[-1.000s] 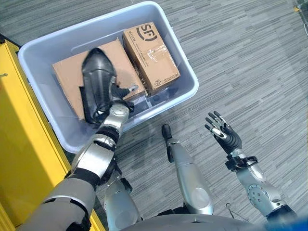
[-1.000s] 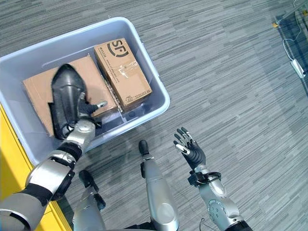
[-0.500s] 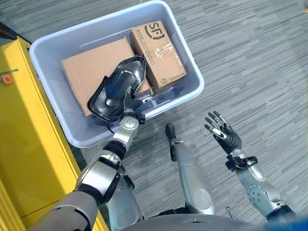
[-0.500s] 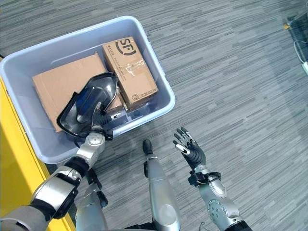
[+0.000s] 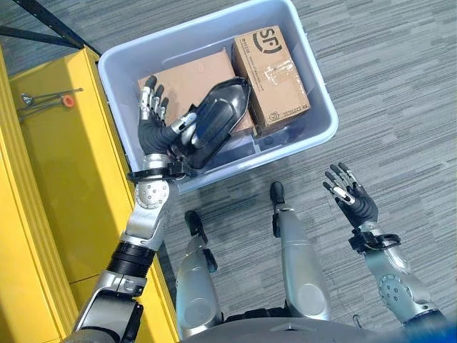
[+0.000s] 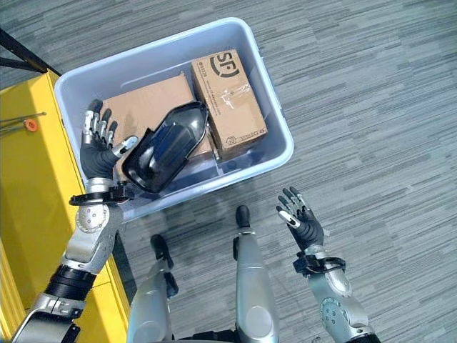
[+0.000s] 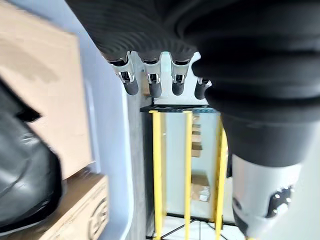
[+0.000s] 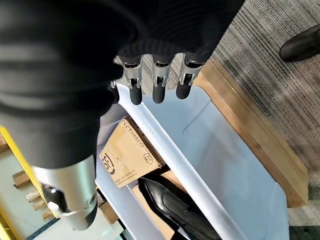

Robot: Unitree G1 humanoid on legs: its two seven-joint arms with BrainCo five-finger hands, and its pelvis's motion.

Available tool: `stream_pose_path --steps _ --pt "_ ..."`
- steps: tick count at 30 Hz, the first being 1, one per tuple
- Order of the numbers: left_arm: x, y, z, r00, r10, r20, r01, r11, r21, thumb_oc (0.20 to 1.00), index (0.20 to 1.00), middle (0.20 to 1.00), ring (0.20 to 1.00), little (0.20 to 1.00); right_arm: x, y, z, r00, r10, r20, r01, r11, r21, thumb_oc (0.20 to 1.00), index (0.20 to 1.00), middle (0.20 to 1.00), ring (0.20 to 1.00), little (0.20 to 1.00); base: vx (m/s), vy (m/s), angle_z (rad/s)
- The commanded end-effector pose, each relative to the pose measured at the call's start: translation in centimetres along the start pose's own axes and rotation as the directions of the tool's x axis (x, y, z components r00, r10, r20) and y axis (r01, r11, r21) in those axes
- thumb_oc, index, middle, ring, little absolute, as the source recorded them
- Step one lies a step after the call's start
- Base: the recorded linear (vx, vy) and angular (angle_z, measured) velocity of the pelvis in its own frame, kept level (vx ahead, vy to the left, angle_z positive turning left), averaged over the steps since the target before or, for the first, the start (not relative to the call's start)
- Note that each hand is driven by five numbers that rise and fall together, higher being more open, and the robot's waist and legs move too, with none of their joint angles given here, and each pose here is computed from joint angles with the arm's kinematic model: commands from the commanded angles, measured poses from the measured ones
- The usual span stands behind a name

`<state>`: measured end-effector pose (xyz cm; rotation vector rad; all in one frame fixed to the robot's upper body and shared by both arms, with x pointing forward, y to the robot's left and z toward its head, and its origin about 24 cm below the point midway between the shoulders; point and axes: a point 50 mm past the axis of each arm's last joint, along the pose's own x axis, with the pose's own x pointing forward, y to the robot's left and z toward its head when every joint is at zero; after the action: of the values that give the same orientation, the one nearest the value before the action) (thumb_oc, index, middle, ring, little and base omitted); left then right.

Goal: Move parts from the plastic box to the shelf.

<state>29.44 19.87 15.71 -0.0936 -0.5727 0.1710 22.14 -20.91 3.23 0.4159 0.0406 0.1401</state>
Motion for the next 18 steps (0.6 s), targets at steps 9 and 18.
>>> stream_pose_path --steps 9,18 --pt "3.4 2.6 -0.6 0.988 0.103 0.113 -0.144 0.878 0.456 1.0 1.0 1.0 1.0 1.0 -0.1 0.8 0.6 0.996 0.054 0.073 -0.057 0.998 0.036 1.0 1.0 1.0 1.0 1.0 0.0 0.0 0.0" --pt "5.6 5.9 -2.9 0.977 0.212 0.035 -0.171 0.671 0.721 1.0 1.0 1.0 1.0 1.0 -0.1 0.8 0.4 0.995 0.081 0.051 -0.082 0.996 0.029 1.0 1.0 1.0 1.0 1.0 0.0 0.0 0.0"
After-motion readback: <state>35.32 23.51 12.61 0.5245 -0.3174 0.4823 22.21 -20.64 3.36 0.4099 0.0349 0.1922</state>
